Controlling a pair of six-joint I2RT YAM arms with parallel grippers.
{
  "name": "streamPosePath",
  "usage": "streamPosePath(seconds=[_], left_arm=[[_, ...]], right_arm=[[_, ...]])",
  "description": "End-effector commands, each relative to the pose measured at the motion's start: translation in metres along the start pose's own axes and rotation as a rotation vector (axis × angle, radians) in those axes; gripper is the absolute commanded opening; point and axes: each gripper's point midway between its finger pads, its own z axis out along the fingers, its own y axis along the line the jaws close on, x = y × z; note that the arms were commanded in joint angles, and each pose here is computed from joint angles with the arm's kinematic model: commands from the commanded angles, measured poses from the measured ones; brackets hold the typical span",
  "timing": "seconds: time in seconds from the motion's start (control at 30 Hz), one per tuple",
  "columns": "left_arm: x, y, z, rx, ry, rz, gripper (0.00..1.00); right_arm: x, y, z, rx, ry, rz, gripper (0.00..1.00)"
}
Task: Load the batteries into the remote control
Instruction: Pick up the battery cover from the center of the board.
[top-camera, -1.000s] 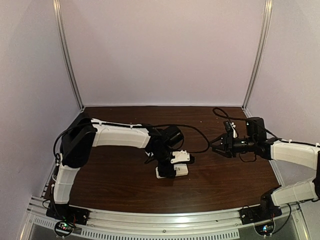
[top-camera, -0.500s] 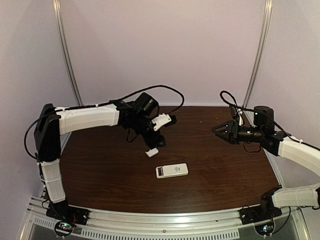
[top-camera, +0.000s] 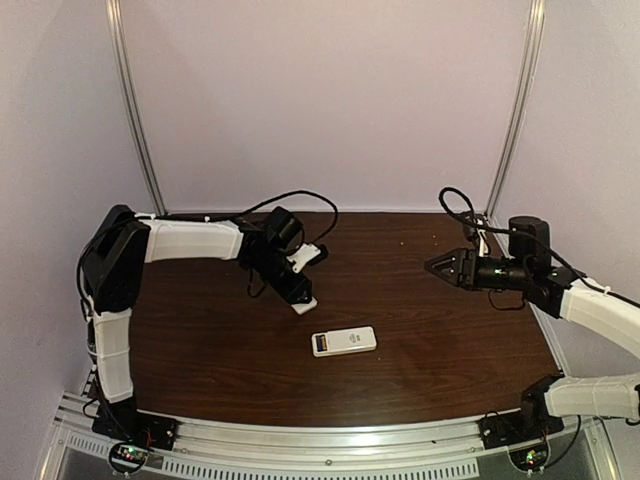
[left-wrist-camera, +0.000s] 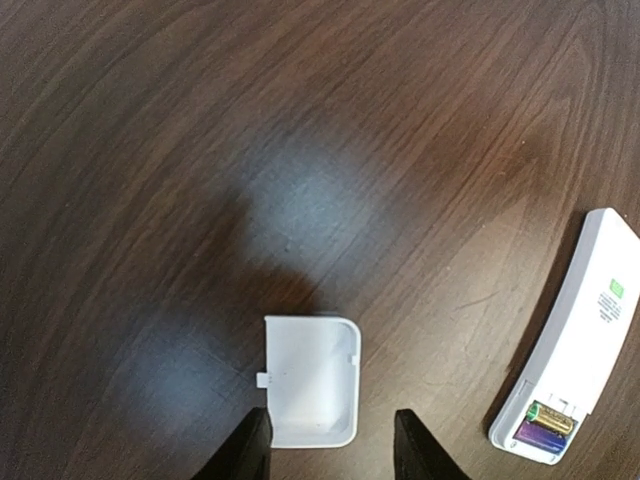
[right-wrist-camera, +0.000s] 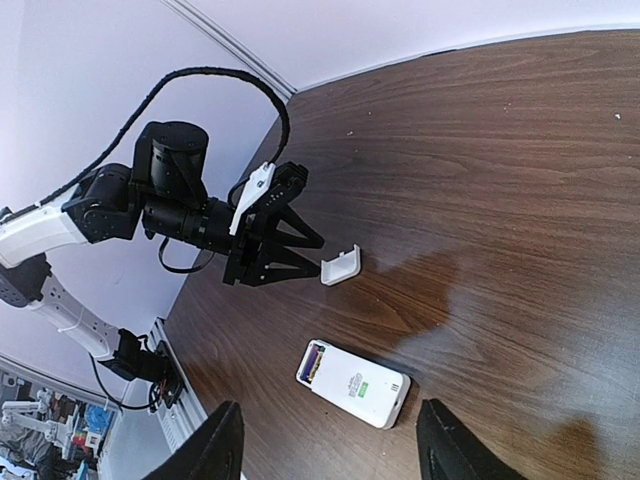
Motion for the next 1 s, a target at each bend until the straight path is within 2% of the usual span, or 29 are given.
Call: streamPosePath(seconds=[0.0,0.4,0.53,0.63,0.73,0.83,0.97], left_arm=[[-0.016,-0.002,0.009,0.038,-0.029,-0.012,0.43],[0.015,-0.008,0.041,0.015,0.106,0.020,0.32],[0.024,-0.005,0.051,-0.012,0.148,0.024,0.24],[0.025,-0.005,0.051,-0.014,0.158,0.024,0.14],[0.002,-0.023,0.031,0.078,0.078,0.024,0.01],[-0.038,-0.059,-0.014,0.254,-0.084,0.037,0.00],[-0.075,-0.111,-0.097,0.508,-0.319,0.131,0.00]], right_arm=[[0.008,-0.007,0.000,0.052,0.001,-0.042,0.61],[0.013,-0.009,0.001,0.057,0.010,-0.044,0.59],[0.012,-0.007,0.002,0.050,0.009,-0.044,0.57],[0.011,-0.006,0.002,0.048,0.012,-0.051,0.55],[0.008,-0.003,0.005,0.036,0.007,-0.059,0.53],[0.003,0.009,0.011,-0.012,0.008,-0.070,0.52],[-0.009,0.045,0.017,-0.150,0.006,-0.113,0.51]])
